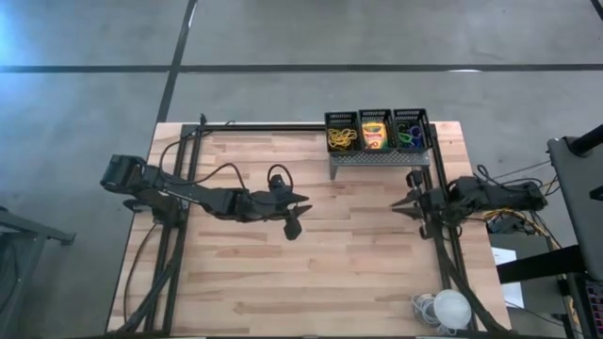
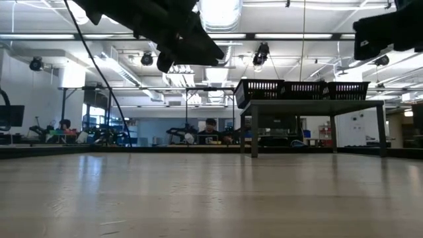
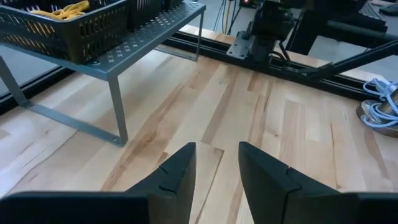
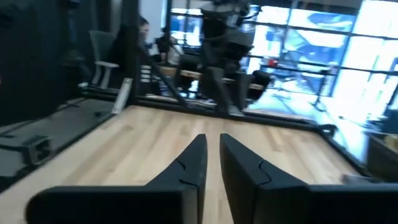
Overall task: Pick & Place Office Desk Supplies
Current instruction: Return to Home Position
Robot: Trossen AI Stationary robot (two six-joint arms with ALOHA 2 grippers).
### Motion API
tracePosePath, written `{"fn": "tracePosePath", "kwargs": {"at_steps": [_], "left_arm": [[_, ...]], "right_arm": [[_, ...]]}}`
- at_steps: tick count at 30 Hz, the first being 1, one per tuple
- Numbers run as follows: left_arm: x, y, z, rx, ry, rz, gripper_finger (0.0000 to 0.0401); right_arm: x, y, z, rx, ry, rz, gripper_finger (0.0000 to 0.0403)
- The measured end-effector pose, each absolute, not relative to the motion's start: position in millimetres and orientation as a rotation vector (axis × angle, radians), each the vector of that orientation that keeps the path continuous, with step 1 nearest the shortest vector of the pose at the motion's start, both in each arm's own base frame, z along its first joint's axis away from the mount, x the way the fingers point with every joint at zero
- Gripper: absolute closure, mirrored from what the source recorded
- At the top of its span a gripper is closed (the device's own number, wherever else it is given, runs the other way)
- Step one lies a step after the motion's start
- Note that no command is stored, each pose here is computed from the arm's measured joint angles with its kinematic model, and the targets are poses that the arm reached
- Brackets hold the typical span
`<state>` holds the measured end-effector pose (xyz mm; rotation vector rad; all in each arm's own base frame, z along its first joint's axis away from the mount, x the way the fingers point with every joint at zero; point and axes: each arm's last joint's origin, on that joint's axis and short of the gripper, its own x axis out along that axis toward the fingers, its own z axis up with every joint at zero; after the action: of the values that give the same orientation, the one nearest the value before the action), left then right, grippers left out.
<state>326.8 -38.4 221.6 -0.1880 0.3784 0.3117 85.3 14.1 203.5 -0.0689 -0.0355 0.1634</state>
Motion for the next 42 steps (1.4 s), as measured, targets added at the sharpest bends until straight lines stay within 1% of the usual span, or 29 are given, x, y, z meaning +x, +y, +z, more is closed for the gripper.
{"fn": "tracePosePath", "kwargs": {"at_steps": [4, 7, 11, 14, 16, 21, 26, 32, 42], "left_arm": [[326.8, -38.4, 221.5, -0.187, 0.379, 0.312, 0.0276], [326.8, -38.4, 221.5, -0.187, 0.379, 0.312, 0.0276], [326.7, -38.4, 221.1, -0.186, 0.383, 0.312, 0.0275], [326.6, -38.4, 220.9, -0.186, 0.385, 0.312, 0.0276], [326.4, -38.4, 220.5, -0.184, 0.39, 0.313, 0.0275], [326.2, -38.5, 220.2, -0.188, 0.392, 0.314, 0.0275], [326.1, -38.7, 219.7, -0.192, 0.396, 0.315, 0.0275], [326.0, -38.7, 219.3, -0.207, 0.397, 0.319, 0.0275], [326.0, -38.6, 219.3, -0.214, 0.396, 0.321, 0.0275]], "right_arm": [[88.0, 6.9, 196.4, -0.058, -0.03, 0.079, 0.0387], [91.1, 2.6, 187.0, -0.048, -0.008, 0.031, 0.0394], [92.5, -0.7, 182.2, -0.021, -0.005, -0.004, 0.0395], [95.2, -0.7, 171.7, 0.011, 0.012, -0.001, 0.0395], [97.1, -0.7, 167.3, 0.032, -0.01, -0.001, 0.0395], [97.1, -0.8, 168.9, 0.027, -0.035, -0.003, 0.0395], [97.2, 1.6, 168.2, 0.06, -0.024, 0.071, 0.0395], [97.4, -0.7, 167.0, 0.076, -0.014, -0.006, 0.0394], [97.7, -0.7, 166.6, 0.046, -0.008, -0.007, 0.0394]]}}
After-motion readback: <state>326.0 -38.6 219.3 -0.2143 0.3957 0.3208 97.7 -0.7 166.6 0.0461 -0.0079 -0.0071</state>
